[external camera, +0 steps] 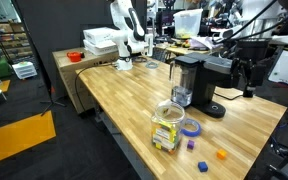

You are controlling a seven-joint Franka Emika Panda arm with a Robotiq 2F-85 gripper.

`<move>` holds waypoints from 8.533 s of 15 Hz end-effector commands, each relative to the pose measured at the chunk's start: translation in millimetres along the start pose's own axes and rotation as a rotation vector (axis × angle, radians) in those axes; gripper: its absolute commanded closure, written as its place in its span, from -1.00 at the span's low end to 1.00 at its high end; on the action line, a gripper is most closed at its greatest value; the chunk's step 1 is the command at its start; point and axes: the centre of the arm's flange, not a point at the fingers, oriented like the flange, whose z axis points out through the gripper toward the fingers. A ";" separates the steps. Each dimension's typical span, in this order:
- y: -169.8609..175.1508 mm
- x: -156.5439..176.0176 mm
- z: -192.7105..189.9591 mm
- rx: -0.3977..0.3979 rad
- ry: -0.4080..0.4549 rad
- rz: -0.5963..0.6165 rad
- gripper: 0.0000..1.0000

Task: Put the orange block in the clear container

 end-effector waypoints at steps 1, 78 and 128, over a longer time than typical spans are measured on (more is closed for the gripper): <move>3.0 1.7 29.8 0.005 -0.037 -0.057 -1.00; 3.6 34.2 221.3 -0.073 -0.053 0.340 -1.00; -40.3 26.6 272.5 -0.059 -0.003 0.424 -0.64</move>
